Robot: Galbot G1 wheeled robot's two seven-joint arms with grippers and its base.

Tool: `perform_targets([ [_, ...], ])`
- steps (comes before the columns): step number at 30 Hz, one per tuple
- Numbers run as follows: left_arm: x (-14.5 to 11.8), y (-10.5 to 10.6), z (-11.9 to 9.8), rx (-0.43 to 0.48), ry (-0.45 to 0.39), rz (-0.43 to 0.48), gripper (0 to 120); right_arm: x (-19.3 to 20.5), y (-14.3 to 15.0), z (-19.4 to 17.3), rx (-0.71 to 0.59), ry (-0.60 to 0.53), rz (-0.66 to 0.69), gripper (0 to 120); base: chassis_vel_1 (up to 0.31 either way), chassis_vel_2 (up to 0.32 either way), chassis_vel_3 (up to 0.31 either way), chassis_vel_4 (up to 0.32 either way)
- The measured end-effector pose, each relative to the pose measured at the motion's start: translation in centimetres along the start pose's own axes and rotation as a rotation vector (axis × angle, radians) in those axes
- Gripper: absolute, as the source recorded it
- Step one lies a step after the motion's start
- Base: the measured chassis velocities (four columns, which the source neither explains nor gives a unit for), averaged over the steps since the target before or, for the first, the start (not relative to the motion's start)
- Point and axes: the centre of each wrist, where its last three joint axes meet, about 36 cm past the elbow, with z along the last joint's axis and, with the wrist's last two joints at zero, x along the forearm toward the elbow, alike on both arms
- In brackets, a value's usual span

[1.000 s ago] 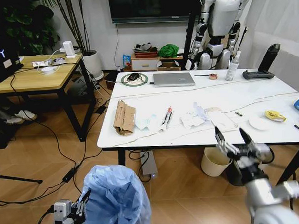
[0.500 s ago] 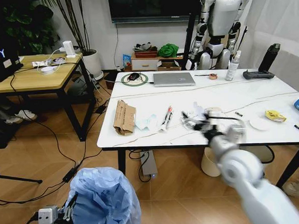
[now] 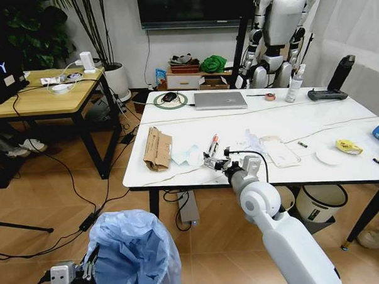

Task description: Pick up the trash bin and place the trash from the table into it.

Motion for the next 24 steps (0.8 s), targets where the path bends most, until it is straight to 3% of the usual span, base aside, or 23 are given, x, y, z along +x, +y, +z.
perform_targets([
  [3,-0.1,-0.1,0.1,0.004,0.000,0.002,0,-0.7,0.3,0.1,0.002,0.004,-0.017,97,0.000,0.000,0.000,0.000],
  [10,-0.2,-0.2,0.1,0.006,0.001,0.004,0,-1.8,0.2,0.7,0.021,0.010,-0.019,76,0.000,0.000,0.000,0.000],
  [17,-0.3,0.0,0.1,0.001,0.001,0.004,0,-2.3,0.1,1.3,0.035,0.016,-0.012,45,0.000,0.000,0.000,0.000],
  [24,-0.5,0.0,0.3,0.000,0.004,0.010,0,-2.0,-0.3,1.7,0.042,0.019,-0.007,20,0.000,0.000,0.000,0.000],
])
